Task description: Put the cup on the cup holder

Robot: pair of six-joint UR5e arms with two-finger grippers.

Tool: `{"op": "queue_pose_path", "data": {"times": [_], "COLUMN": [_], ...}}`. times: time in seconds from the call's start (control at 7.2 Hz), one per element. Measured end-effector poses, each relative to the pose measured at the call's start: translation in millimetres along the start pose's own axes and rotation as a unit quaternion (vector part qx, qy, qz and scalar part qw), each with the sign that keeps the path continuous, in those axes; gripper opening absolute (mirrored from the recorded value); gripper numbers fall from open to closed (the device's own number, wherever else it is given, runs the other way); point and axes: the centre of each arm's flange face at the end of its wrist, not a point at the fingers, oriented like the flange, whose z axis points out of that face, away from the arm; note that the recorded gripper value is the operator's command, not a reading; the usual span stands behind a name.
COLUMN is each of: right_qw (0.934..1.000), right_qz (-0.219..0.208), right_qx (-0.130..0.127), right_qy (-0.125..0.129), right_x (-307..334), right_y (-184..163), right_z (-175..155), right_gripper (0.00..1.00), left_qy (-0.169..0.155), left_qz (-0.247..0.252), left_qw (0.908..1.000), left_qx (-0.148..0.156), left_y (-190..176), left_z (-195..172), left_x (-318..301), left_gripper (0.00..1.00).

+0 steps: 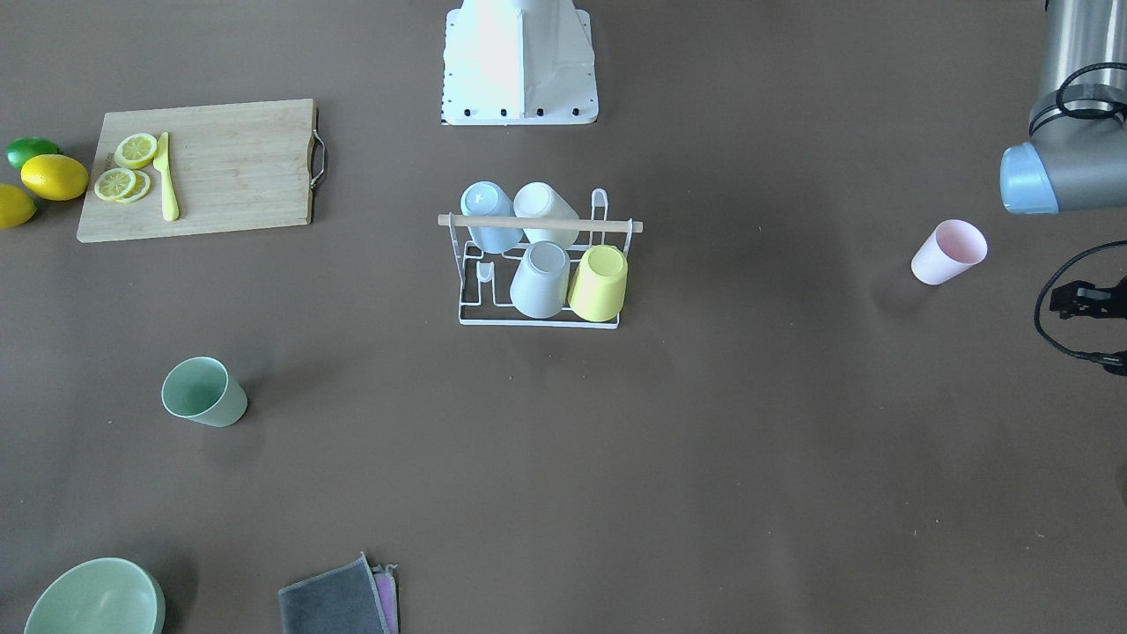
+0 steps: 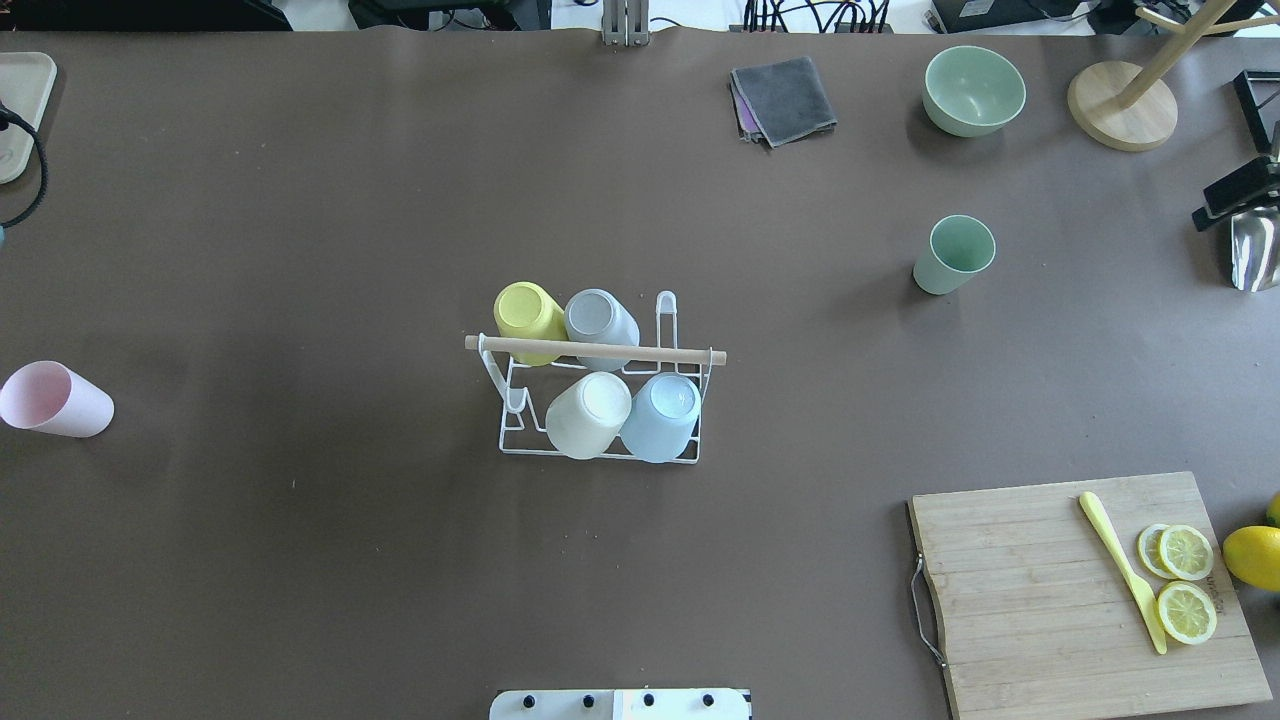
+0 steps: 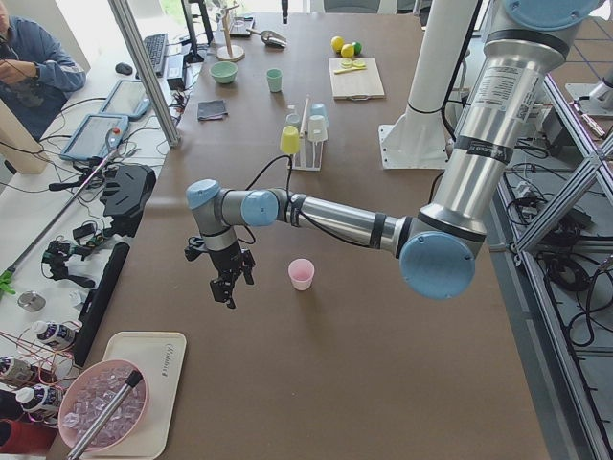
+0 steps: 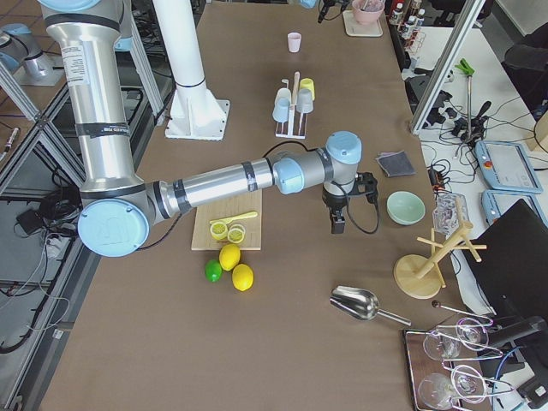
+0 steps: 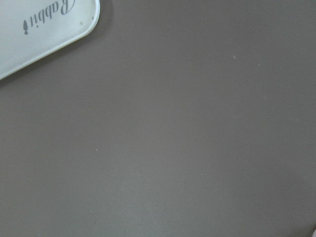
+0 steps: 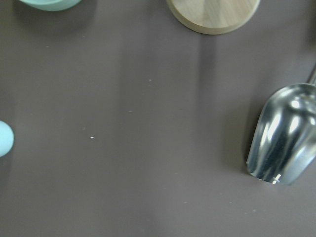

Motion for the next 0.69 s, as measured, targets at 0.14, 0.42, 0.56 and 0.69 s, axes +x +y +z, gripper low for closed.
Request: {"op": "queue_pose_path", "data": {"times": [0.14, 0.42, 0.56, 0.69], "right_qw": [0.9996, 0.9984, 0.9984, 0.9986], "right_qz": [-0.029, -0.056, -0.056, -0.05], "right_qx": [0.001, -0.001, -0.007, -0.016], "right_qy": [0.004, 0.004, 0.005, 0.007], "right_x": [-44.8, -96.1, -113.9, -130.5], "right_y": [-8.1, -26.2, -42.0, -64.8], "right_z": [9.3, 14.1, 10.5, 8.7], "right_gripper": [1.0, 1.0, 1.0, 1.0], "left_qy": [-0.006, -0.007, -0.006, -0.003], "left_qz": [0.004, 0.004, 0.012, 0.019], "left_qw": [0.9997, 0.9984, 0.9976, 0.9967], "left_qx": [-0.023, -0.056, -0.068, -0.079], "left_y": [-6.1, -22.7, -29.9, -34.9], "left_z": [-0.3, -22.9, -29.6, -37.0], "left_x": [14.5, 40.1, 57.8, 73.4], "left_gripper": [0.99, 0.99, 0.99, 0.99]}}
